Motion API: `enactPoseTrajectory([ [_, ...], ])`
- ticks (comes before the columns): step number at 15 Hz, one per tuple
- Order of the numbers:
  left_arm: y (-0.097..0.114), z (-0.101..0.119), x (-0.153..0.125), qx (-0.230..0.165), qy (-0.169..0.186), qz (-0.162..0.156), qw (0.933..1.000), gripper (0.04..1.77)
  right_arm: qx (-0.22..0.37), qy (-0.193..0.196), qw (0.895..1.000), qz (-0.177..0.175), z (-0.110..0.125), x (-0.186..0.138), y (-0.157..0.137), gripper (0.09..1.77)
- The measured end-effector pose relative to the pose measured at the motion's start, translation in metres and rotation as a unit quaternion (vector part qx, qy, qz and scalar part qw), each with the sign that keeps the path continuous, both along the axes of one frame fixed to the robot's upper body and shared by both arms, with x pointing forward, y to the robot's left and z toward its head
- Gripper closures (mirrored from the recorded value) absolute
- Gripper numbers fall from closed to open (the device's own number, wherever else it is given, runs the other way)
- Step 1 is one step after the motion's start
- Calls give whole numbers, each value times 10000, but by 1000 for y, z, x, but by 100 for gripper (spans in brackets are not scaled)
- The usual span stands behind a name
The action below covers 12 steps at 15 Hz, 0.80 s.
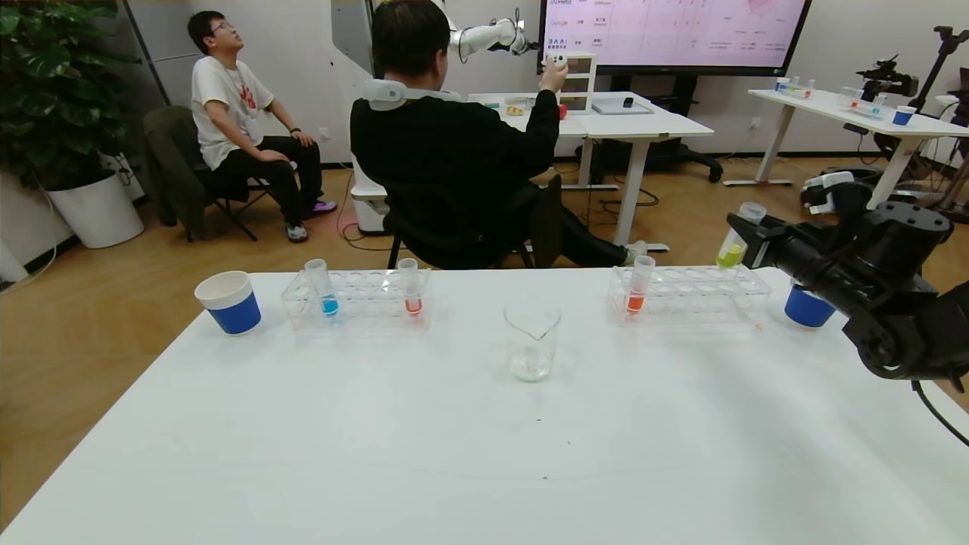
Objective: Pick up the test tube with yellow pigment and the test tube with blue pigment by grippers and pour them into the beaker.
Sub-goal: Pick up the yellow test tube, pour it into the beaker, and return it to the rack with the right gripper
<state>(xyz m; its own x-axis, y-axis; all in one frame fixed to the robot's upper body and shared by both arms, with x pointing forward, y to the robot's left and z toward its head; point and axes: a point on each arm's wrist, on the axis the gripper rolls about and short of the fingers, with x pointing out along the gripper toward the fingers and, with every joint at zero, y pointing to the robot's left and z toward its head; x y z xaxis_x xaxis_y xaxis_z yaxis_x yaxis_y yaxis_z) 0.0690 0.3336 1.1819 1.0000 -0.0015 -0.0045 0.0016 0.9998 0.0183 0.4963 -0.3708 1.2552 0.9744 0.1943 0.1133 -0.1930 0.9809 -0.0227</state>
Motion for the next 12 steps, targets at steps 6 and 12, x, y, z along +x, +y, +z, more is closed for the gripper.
enactPoseTrajectory([
  [6, 0, 0, 0, 0, 0, -4, 10000, 6, -48, 315, 9898, 1387, 60, -14, 62, 136],
  [12, 0, 0, 0, 0, 2, 0, 10000, 6, -780, -420, 9621, 2581, 81, -23, 146, 136],
])
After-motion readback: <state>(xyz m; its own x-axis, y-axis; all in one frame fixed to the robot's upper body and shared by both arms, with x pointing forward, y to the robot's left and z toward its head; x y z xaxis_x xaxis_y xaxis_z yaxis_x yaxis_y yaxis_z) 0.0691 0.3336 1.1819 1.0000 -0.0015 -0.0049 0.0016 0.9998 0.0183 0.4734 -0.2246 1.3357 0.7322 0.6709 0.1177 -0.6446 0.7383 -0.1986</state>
